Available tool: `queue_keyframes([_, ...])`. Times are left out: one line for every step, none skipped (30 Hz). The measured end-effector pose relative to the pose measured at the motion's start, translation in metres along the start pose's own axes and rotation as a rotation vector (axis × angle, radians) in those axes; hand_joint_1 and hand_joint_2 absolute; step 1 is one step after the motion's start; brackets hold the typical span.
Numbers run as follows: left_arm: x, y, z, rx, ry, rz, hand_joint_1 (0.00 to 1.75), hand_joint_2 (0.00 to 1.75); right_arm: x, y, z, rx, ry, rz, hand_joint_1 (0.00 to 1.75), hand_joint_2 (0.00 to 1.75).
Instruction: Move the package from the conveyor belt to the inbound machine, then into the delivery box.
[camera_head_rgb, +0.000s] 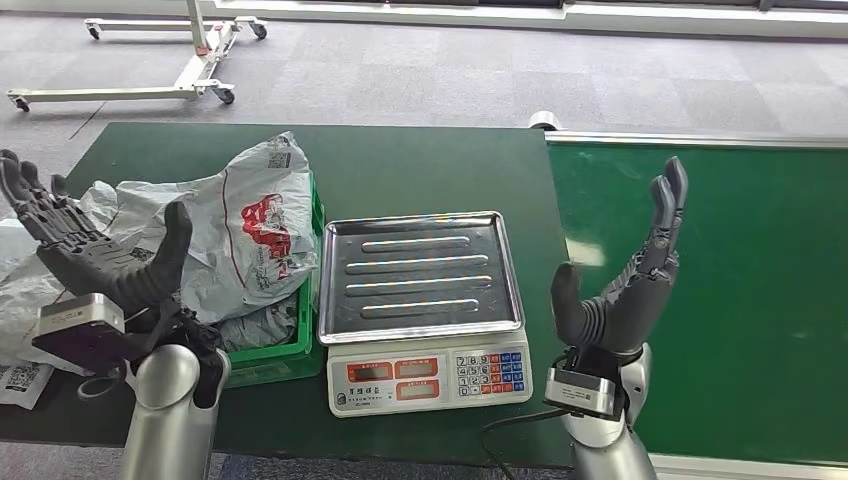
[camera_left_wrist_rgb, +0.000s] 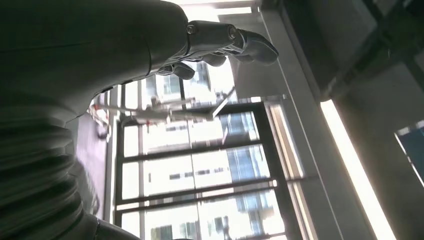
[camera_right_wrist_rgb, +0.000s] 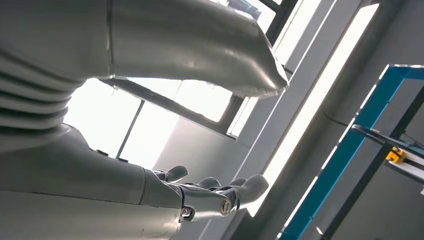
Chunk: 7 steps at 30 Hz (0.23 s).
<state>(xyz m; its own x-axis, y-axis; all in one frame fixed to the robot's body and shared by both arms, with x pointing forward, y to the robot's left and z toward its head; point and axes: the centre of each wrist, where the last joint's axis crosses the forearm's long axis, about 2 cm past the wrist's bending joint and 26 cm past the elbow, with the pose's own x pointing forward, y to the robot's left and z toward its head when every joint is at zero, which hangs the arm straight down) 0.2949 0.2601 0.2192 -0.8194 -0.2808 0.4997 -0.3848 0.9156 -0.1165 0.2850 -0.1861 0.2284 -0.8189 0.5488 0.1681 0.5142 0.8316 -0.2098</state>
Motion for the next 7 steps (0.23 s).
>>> queue_keyframes([0.007,-0.007,0.008,-0.056,0.005,0.048,0.00,1.75,0.003,-0.001,0.001,0.000,-0.003,0.006,0.00,1.75])
queue_keyframes([0.013,-0.013,0.017,-0.108,0.012,0.091,0.00,1.75,0.005,-0.003,0.002,-0.001,-0.005,0.010,0.00,1.75])
queue_keyframes([0.018,-0.019,0.025,-0.151,0.021,0.125,0.00,1.75,0.008,-0.004,0.002,-0.003,-0.008,0.014,0.00,1.75])
queue_keyframes([0.023,-0.024,0.033,-0.191,0.031,0.157,0.00,1.75,0.011,-0.005,0.002,-0.007,-0.013,0.018,0.00,1.75])
queue_keyframes([0.028,-0.029,0.041,-0.226,0.042,0.187,0.00,1.75,0.015,-0.006,0.002,-0.012,-0.018,0.023,0.00,1.75])
queue_keyframes([0.032,-0.033,0.048,-0.255,0.053,0.213,0.00,1.75,0.019,-0.008,0.001,-0.018,-0.026,0.028,0.00,1.75])
queue_keyframes([0.035,-0.035,0.052,-0.270,0.058,0.228,0.00,1.75,0.021,-0.008,0.000,-0.022,-0.030,0.030,0.00,1.75])
